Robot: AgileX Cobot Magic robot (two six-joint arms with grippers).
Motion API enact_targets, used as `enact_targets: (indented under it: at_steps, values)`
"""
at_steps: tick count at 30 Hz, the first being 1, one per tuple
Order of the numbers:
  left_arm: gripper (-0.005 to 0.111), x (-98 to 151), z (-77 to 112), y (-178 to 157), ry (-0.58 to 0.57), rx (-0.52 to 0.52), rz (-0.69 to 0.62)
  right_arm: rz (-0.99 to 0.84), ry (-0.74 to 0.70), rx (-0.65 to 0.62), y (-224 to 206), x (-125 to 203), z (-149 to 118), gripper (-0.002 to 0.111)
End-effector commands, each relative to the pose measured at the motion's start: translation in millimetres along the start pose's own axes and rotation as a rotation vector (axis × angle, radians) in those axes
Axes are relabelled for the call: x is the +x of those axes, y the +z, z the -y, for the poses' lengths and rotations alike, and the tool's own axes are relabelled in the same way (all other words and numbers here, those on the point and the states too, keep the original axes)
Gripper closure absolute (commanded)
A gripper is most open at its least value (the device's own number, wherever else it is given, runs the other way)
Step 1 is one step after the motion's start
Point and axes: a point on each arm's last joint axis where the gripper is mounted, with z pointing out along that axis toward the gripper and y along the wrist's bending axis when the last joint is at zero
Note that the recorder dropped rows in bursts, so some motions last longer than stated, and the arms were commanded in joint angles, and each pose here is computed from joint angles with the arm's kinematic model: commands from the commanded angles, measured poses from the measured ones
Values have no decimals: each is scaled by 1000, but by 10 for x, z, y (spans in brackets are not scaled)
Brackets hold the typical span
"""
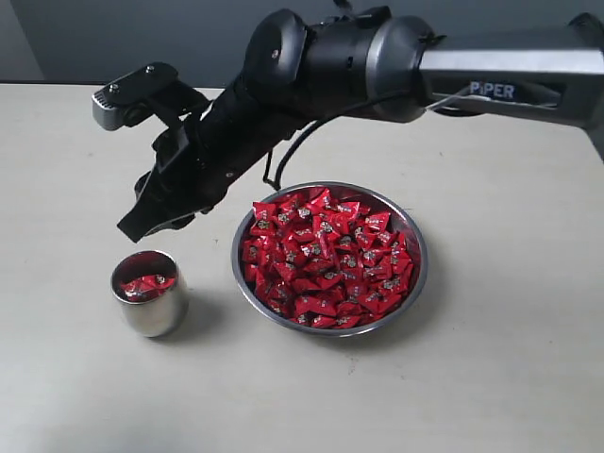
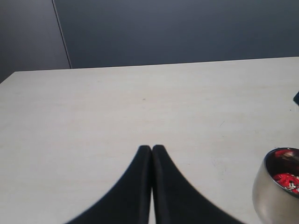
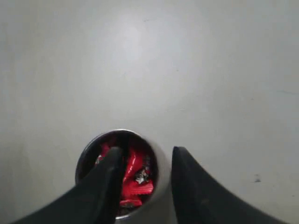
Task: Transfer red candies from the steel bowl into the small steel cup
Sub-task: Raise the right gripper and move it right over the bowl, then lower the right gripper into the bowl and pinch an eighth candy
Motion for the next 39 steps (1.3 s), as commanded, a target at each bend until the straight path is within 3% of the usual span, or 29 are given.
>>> enact_targets:
  at_steps: [1, 3, 8, 12, 19, 35, 39]
  values:
    - [106, 9, 1, 0, -3, 0, 2, -27, -47, 73, -236, -61, -24, 74]
    - [106, 9, 1, 0, -3, 0, 2, -82, -47, 128, -308, -31, 2, 75]
    - [106, 9, 1, 0, -3, 0, 2, -99, 44, 208, -481, 33, 263, 99]
    - [106, 9, 1, 0, -3, 0, 2, -165, 126, 203, -631, 191, 517, 99]
    - [106, 9, 1, 0, -3, 0, 2, -184, 224, 200, -734, 399, 706, 99]
    - [106, 9, 1, 0, -3, 0, 2, -124, 418, 355, -1052, 1187, 889, 99]
    - [106, 9, 1, 0, -3, 0, 2, -118, 404, 401, -1038, 1277, 938, 99]
